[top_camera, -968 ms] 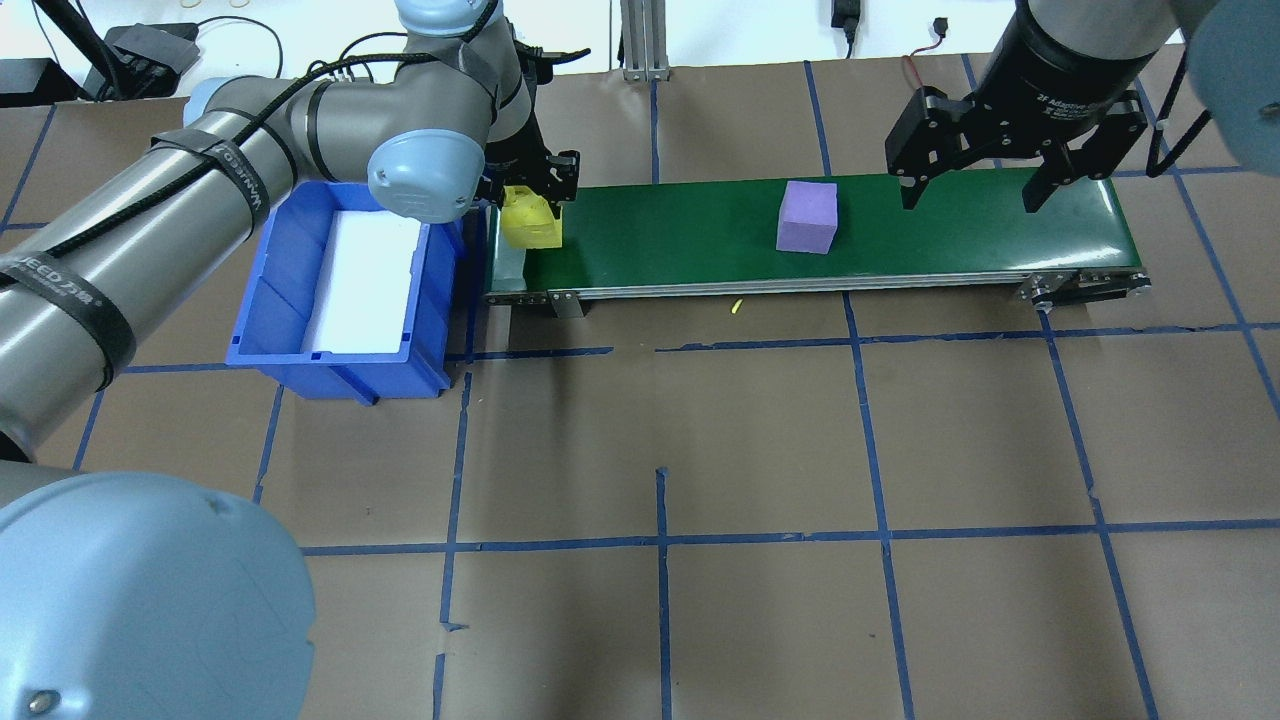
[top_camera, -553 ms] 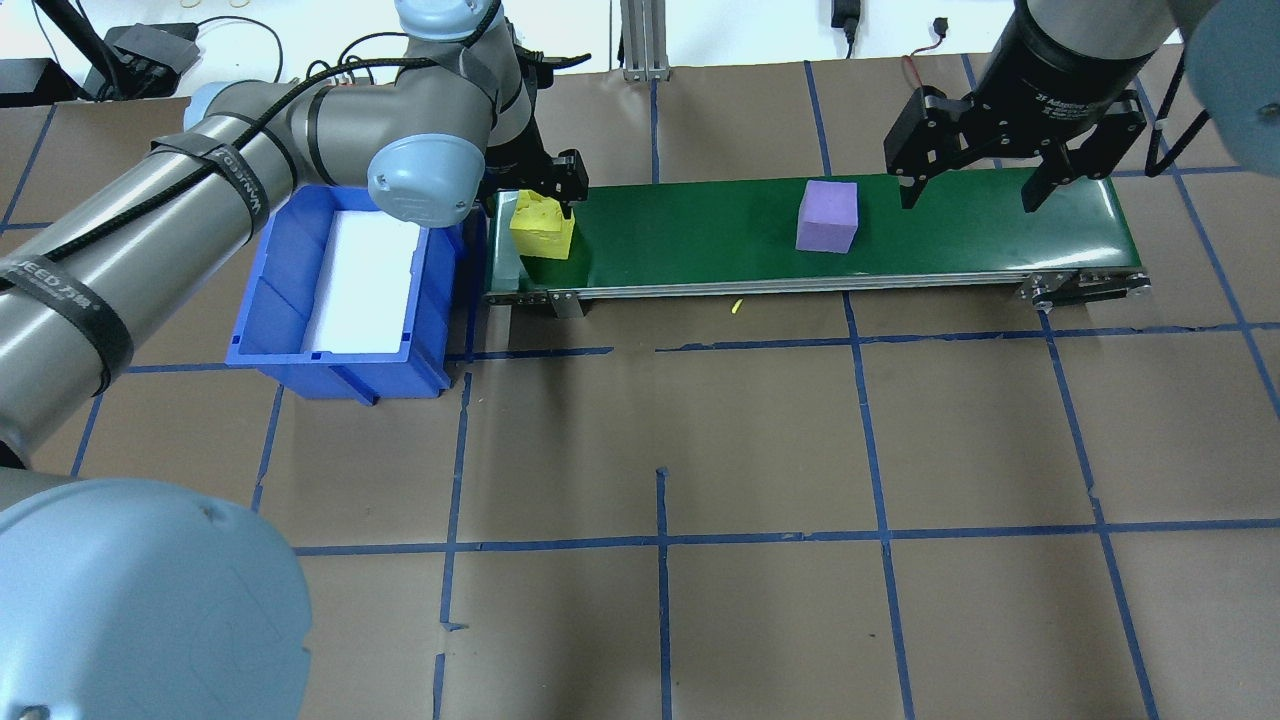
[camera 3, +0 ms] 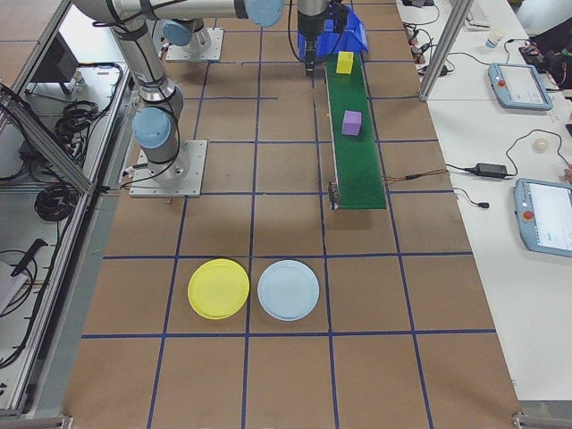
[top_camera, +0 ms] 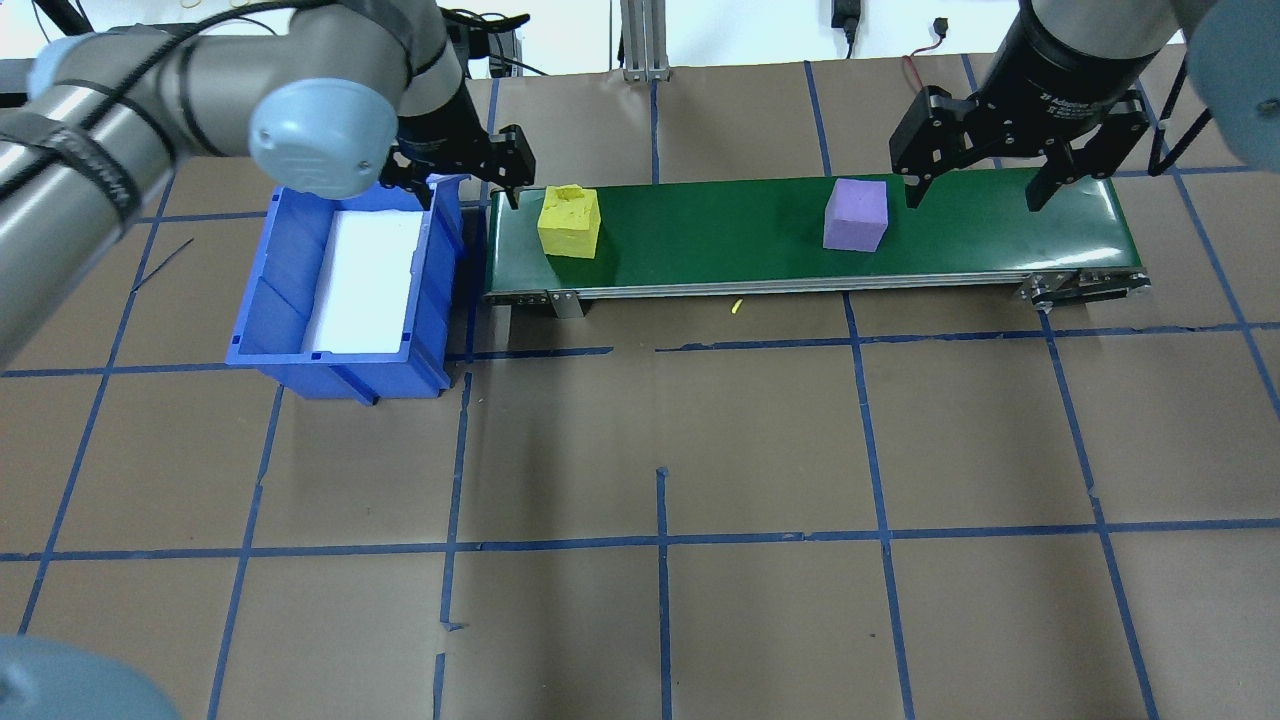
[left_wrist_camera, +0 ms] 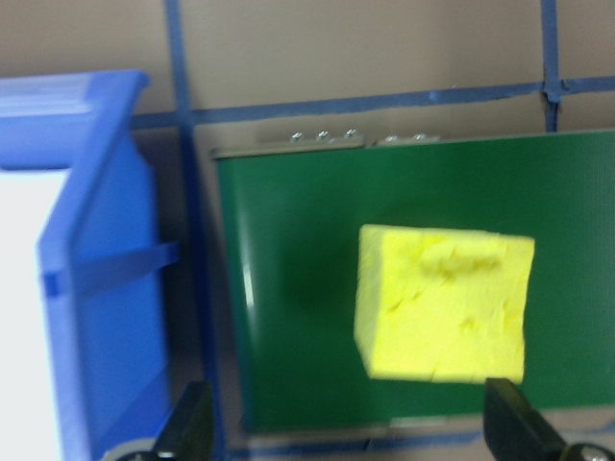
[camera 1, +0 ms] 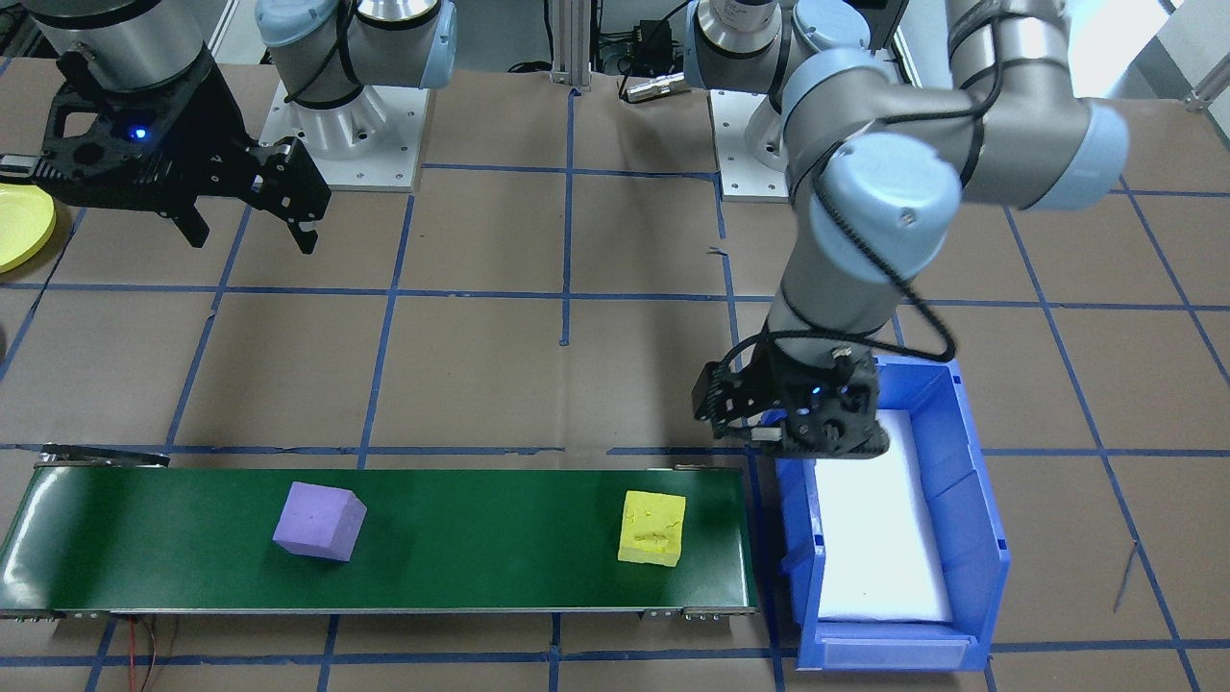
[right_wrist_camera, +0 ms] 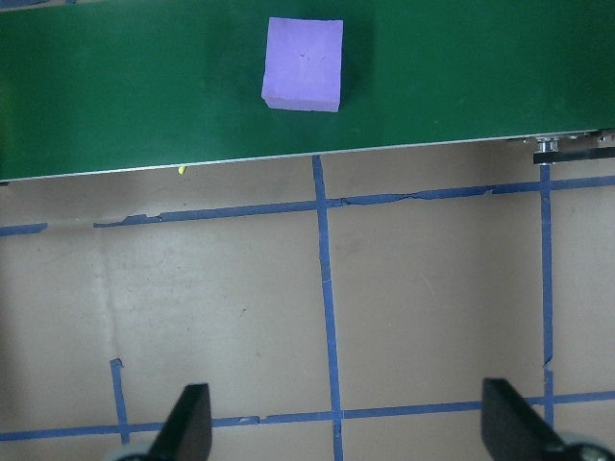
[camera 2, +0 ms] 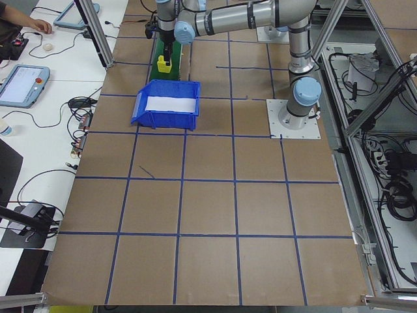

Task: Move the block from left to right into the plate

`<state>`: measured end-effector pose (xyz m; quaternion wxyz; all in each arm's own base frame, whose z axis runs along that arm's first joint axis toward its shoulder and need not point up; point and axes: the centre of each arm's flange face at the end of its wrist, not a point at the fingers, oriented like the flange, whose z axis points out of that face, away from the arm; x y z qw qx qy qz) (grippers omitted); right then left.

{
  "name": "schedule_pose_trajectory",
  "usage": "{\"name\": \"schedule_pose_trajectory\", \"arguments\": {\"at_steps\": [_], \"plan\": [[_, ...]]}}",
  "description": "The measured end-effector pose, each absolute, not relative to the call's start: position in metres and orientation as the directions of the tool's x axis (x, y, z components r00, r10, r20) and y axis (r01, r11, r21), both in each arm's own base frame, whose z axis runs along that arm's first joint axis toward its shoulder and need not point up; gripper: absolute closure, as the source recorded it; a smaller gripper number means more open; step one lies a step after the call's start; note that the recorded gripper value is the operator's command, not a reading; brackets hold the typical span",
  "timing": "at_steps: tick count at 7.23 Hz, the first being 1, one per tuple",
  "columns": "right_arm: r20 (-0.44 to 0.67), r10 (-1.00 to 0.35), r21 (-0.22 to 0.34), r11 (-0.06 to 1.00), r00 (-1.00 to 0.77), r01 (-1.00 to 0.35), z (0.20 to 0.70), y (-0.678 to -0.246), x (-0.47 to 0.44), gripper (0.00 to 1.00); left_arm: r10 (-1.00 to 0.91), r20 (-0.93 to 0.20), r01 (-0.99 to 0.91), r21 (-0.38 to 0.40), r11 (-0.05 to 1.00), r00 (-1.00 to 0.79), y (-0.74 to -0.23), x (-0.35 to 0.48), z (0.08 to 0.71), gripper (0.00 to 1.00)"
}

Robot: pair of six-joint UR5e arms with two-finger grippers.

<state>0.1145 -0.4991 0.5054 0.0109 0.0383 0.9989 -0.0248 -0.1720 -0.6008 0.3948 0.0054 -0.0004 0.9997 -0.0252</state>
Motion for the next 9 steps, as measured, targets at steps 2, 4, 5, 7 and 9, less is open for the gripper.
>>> {"name": "schedule_pose_trajectory", "arguments": {"at_steps": [2, 4, 5, 7, 9], "plan": [[-0.012, 0.117, -0.017, 0.993, -0.993, 0.117, 0.484, -0.521, 0.095, 0.00, -0.018, -0.013, -0.017, -0.065, 0.998, -1.000, -0.537, -0.124, 0.474, 0.00], [-0.008, 0.146, 0.036, 0.989, -0.989, 0.146, 0.432, -0.561, 0.075, 0.00, -0.006, -0.015, -0.005, -0.036, 0.999, -1.000, -0.478, -0.116, 0.521, 0.00], [-0.007, 0.154, 0.028, 0.988, -0.988, 0.154, 0.411, -0.580, 0.069, 0.00, 0.000, -0.014, 0.001, -0.034, 0.999, -1.000, -0.465, -0.116, 0.531, 0.00], [-0.022, 0.193, -0.011, 0.981, -0.981, 0.193, 0.381, -0.614, 0.041, 0.01, 0.003, -0.046, 0.004, -0.019, 1.000, -0.999, -0.457, -0.112, 0.530, 0.00], [-0.131, 0.255, -0.030, 0.965, -0.958, 0.261, 0.364, -0.637, -0.008, 0.00, -0.008, -0.056, -0.008, -0.004, 1.000, -0.998, -0.468, -0.106, 0.512, 0.00]]}}
